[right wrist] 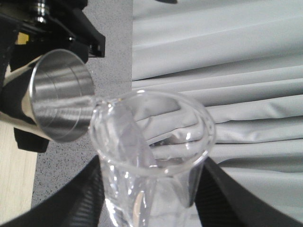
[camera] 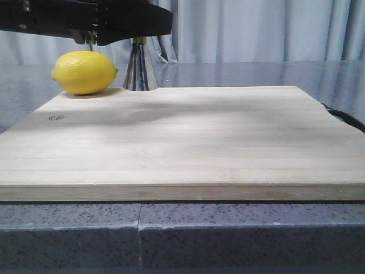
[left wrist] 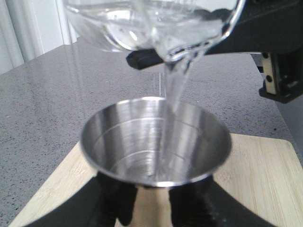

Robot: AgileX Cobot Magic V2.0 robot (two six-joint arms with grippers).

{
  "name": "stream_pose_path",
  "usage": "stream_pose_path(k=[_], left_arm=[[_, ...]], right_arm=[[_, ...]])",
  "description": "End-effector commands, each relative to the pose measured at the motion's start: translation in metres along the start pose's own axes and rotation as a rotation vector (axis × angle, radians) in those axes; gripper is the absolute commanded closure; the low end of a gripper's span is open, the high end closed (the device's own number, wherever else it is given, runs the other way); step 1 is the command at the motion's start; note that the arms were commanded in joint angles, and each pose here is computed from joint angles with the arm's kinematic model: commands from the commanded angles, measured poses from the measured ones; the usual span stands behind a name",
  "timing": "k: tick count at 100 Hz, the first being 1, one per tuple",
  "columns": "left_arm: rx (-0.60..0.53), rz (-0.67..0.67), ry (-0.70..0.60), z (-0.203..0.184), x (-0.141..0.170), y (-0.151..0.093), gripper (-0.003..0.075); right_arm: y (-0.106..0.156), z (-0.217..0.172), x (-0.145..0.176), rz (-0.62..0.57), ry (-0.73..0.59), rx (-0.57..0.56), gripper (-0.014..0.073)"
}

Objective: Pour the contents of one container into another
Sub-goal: 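Tilt the beaker with the right gripper, pouring liquid into the jigger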

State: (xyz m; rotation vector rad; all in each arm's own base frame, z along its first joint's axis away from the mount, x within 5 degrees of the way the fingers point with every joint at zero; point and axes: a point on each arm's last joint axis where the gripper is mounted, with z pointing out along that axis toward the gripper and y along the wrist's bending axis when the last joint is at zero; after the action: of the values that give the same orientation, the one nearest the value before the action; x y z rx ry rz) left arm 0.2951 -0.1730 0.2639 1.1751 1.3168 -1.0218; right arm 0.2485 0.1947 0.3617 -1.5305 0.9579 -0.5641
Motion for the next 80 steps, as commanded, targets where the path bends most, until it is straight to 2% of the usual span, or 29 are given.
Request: stream_pose_path(k=[1,80], left_arm=[[0.036,0.033,-0.159,-0.0028,-0.0357,-0.0077,0.0472],[0.036,0.033,-0.159,-0.0028,-0.0357,-0.0077,0.0472]], right_arm=[[-0.0231,-0.0132,-0.0043,-0.016,-0.016,0.078,0.0286],[-0.0235,-0.0133,-0.0041,-0.08,-0.012,0.082,0.0286]])
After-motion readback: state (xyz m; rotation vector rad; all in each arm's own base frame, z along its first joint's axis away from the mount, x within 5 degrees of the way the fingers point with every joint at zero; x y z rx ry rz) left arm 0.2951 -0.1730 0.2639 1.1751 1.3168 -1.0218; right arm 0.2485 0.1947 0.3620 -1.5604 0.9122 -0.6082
